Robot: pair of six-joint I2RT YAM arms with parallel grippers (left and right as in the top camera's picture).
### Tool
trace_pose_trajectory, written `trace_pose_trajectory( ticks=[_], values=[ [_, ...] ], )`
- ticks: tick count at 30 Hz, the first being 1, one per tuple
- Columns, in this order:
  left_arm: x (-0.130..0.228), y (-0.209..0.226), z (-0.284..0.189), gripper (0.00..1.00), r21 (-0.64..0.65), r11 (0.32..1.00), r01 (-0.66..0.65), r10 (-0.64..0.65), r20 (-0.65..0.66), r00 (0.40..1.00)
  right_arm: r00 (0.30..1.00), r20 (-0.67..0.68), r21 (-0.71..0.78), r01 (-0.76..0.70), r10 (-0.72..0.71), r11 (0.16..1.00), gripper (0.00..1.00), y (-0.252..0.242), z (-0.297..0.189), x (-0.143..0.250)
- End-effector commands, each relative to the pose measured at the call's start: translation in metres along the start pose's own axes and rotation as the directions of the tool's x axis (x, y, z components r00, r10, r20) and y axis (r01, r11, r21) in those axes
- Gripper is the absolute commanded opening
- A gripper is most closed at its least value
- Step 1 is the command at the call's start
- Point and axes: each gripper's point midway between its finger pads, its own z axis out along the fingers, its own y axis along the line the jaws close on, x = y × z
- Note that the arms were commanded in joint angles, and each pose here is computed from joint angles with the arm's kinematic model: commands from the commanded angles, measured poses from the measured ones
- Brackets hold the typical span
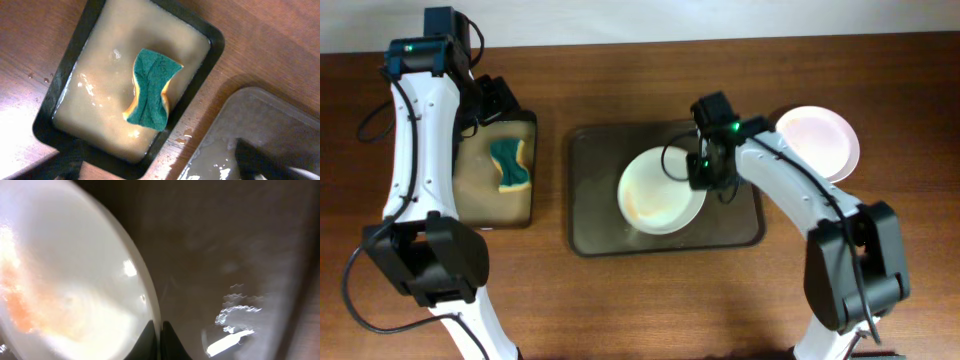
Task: Clean dirty plates on tray and stack at the side
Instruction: 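Carry the sponge with the left gripper back into the water tray, then lift the cream plate with the right gripper and stack it on the plates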
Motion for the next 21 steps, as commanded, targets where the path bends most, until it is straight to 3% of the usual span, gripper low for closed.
trace_pose_trajectory(
  ticks=[1, 4, 8, 13, 17, 21],
  values=[
    [0.000, 0.002, -0.010, 0.99, 0.010, 1.000, 0.000, 0.000, 0.009, 1.000, 0.980, 0.175, 0.175, 0.059, -0.090, 0.983, 0.04, -0.011, -0.066, -0.041],
    [0.000, 0.002, -0.010, 0.99, 0.010, 1.000, 0.000, 0.000, 0.009, 1.000, 0.954, 0.232, 0.319, 0.109, -0.189, 0.942, 0.04, -0.008, -0.103, -0.056],
    [0.000, 0.002, -0.010, 0.99, 0.010, 1.000, 0.000, 0.000, 0.009, 1.000, 0.894, 0.314, 0.570, 0.090, -0.318, 0.817, 0.04, -0.002, -0.159, -0.070],
    [0.000, 0.002, -0.010, 1.00, 0.010, 1.000, 0.000, 0.000, 0.009, 1.000, 0.784, 0.250, 0.820, 0.140, -0.568, 0.555, 0.04, 0.027, -0.206, -0.070],
    [0.000, 0.002, -0.010, 0.99, 0.010, 1.000, 0.000, 0.000, 0.009, 1.000, 0.696, 0.160, 0.919, 0.153, -0.700, 0.363, 0.04, 0.058, -0.237, -0.067],
    [0.000, 0.002, -0.010, 0.99, 0.010, 1.000, 0.000, 0.000, 0.009, 1.000, 0.651, 0.106, 0.955, 0.145, -0.752, 0.260, 0.04, 0.078, -0.256, -0.068]
  ],
)
